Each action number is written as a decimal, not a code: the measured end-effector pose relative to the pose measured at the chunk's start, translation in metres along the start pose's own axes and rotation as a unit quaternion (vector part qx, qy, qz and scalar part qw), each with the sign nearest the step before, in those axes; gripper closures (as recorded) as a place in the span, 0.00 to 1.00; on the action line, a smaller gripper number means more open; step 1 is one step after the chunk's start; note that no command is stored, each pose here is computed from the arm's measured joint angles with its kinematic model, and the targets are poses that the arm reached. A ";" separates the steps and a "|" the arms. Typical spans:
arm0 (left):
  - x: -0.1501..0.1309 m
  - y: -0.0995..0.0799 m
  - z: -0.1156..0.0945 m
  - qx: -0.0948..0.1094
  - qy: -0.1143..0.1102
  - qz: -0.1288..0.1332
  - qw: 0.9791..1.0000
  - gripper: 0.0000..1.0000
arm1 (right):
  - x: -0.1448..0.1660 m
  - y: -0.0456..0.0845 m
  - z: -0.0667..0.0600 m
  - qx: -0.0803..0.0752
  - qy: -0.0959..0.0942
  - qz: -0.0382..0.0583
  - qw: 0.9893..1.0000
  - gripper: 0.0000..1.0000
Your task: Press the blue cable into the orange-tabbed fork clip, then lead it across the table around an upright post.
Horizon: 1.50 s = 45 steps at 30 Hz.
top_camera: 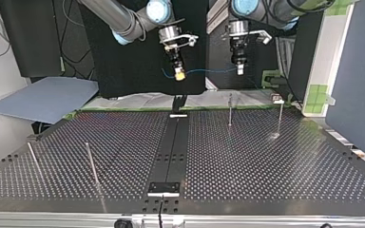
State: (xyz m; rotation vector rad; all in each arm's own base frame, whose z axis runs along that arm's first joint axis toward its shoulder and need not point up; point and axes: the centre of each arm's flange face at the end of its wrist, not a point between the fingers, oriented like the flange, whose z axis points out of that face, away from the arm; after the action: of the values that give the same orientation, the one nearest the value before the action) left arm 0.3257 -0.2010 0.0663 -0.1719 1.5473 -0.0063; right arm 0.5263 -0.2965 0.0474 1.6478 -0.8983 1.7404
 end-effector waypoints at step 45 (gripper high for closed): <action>0.077 0.027 0.101 -0.003 0.042 0.014 0.999 1.00 | -0.058 0.071 0.094 -0.022 -0.068 -0.016 0.997 1.00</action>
State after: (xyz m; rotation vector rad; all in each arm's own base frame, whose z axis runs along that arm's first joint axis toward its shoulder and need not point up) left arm 0.4257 -0.1724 -0.0114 -0.1569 1.6332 0.0126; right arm 0.5320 -0.4115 -0.0147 1.7591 -0.9584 1.5918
